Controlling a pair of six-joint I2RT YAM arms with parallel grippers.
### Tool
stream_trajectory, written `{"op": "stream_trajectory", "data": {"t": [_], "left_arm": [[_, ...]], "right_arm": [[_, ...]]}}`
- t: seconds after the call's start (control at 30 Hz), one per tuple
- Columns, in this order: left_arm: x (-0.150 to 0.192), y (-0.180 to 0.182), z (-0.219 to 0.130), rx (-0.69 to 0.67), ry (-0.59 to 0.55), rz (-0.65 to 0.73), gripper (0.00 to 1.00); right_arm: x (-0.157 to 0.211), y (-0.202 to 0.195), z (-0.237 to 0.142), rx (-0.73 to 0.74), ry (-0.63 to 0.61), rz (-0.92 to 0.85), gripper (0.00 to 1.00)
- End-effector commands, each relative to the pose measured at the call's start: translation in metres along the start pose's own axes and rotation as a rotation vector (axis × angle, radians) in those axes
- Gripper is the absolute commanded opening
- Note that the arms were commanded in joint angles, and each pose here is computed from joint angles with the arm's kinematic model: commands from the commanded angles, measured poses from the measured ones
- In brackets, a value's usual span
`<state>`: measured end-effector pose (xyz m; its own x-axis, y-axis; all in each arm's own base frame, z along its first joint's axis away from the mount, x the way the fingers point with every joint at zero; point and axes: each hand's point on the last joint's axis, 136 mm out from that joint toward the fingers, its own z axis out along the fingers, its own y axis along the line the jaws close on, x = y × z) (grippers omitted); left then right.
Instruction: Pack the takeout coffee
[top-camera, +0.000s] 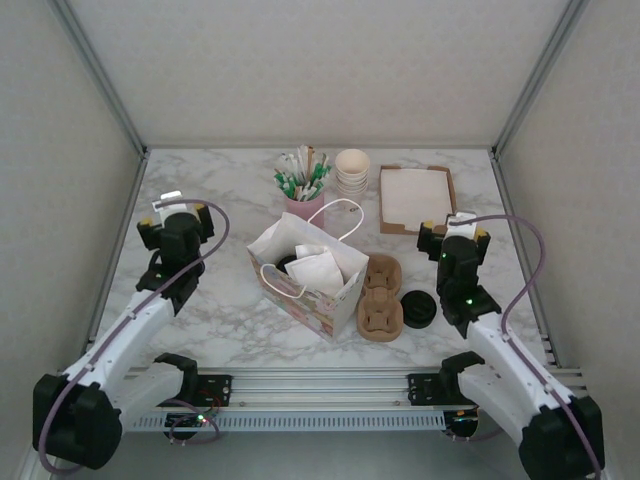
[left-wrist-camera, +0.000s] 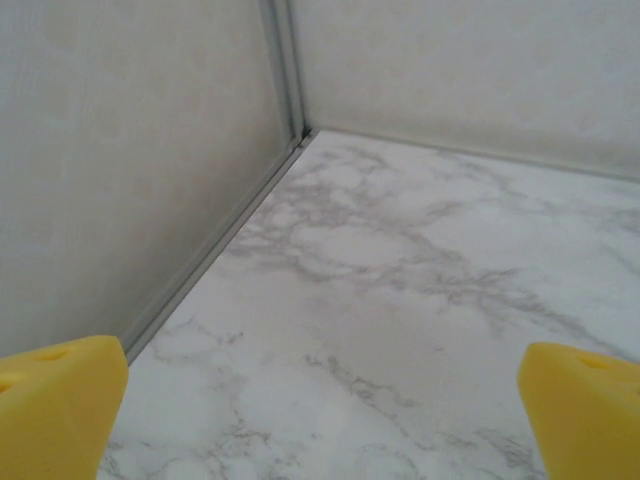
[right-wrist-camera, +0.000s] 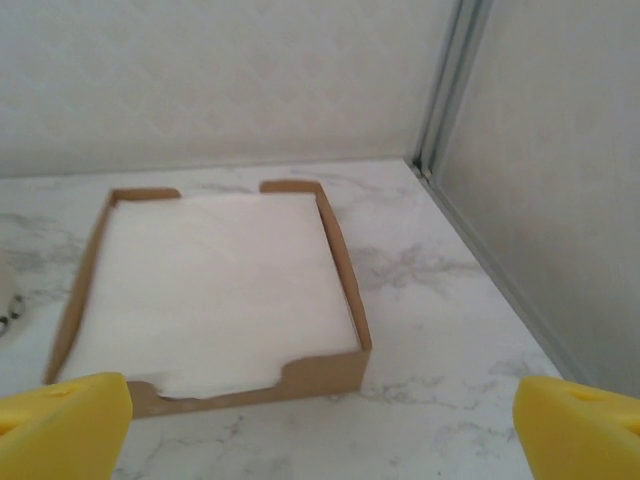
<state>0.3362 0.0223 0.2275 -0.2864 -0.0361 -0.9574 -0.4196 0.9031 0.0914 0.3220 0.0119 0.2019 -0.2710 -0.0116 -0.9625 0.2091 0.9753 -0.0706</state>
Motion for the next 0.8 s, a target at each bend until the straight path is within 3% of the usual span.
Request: {"op": "stream_trajectory", "data": {"t": [0.0,0.4,0.77], "left_arm": [[0.012,0.006,0.013,-0.028,-0.020,-0.086,1.00],[0.070,-0.017,0.053,0.059,0.052,-0.006,1.00],[0.099,-0.038,0.081,0.150,0.056,0.002,1.00]], "right_arm": [[0.017,-0.001,0.019,-0.014,-0.003,0.091,0.99],[0.071,0.005,0.068,0.022,0.103,-0.018,0.99],[0.071,0.013,0.082,-0.005,0.106,-0.044,0.99]]}}
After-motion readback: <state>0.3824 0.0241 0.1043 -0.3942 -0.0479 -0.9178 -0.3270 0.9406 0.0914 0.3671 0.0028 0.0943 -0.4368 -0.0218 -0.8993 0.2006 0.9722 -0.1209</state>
